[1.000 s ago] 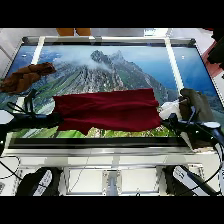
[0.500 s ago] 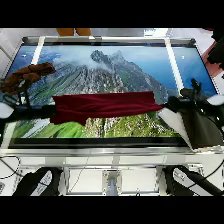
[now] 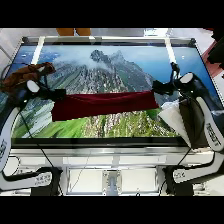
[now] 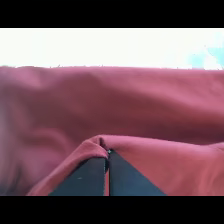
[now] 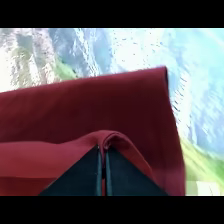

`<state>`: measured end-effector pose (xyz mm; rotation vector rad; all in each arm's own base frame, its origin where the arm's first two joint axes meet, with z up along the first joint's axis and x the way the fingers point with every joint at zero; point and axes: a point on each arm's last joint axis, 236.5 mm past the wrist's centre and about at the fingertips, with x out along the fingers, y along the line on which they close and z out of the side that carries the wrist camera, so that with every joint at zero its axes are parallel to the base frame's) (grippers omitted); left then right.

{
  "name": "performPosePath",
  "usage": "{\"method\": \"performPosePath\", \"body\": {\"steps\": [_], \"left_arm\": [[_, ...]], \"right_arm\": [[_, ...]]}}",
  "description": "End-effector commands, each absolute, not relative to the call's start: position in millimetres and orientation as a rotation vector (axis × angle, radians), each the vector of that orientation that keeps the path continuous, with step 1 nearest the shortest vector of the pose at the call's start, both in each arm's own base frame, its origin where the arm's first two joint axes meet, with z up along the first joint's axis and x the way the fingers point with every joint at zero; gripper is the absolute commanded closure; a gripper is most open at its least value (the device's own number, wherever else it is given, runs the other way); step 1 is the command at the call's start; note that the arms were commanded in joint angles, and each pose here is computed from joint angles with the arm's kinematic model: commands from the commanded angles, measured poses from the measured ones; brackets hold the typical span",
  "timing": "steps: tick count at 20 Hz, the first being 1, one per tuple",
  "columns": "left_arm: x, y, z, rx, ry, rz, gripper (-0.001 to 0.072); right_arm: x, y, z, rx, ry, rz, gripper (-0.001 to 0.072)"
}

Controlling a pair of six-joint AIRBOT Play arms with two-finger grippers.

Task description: Fold the shirts.

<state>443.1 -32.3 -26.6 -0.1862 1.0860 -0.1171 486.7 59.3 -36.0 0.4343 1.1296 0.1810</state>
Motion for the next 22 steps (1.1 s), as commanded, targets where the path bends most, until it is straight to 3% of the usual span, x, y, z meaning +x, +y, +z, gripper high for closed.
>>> {"method": "performPosePath", "body": {"steps": [1, 8, 9, 10, 11, 15, 17, 18, 21, 22], "left_arm": [[461.5, -44.9, -62.7, -0.174, 1.101, -0.125, 0.0697], [451.6, -9.5, -84.0, -0.114, 1.172, 0.025, 0.0695], [448.6, -11.9, -83.4, -0.126, 1.19, 0.022, 0.0664], [448.5, -13.4, -79.2, -0.134, 1.197, 0.019, 0.0483], [452.3, -14.1, -69.6, -0.137, 1.188, 0.016, 0.0356], [484.0, -19.4, 8.7, -0.164, 1.009, -0.007, 0.0344], [499.9, -36.6, 46.5, -0.249, 0.903, -0.054, 0.0344], [506.7, -52.4, 58.3, -0.291, 0.86, -0.105, 0.0343], [508.9, -111.1, 67.9, -0.241, 0.809, -0.3, 0.0342], [505.5, -126.5, 63.8, -0.217, 0.821, -0.332, 0.0341]], "right_arm": [[501.3, 74.5, -81.6, 0.428, 1.168, 0.173, 0.0679], [504.1, 60.6, -103.5, 0.47, 1.189, 0.093, 0.0675], [502.4, 59.7, -99.9, 0.47, 1.195, 0.099, 0.0626], [502.0, 57.6, -92.3, 0.45, 1.199, 0.118, 0.0471], [503.7, 57.0, -78.7, 0.427, 1.192, 0.144, 0.0314], [517.6, 28.3, -11.1, 0.363, 1.088, 0.143, 0.0299], [515.2, 9.7, -8.9, 0.371, 1.09, 0.099, 0.0298], [508.6, 3.9, -18.7, 0.394, 1.127, 0.087, 0.0271], [478.8, -0.3, -63.9, 0.492, 1.316, 0.093, 0.0101], [473.6, 2.2, -74.5, 0.538, 1.355, 0.103, 0.0093]]}}
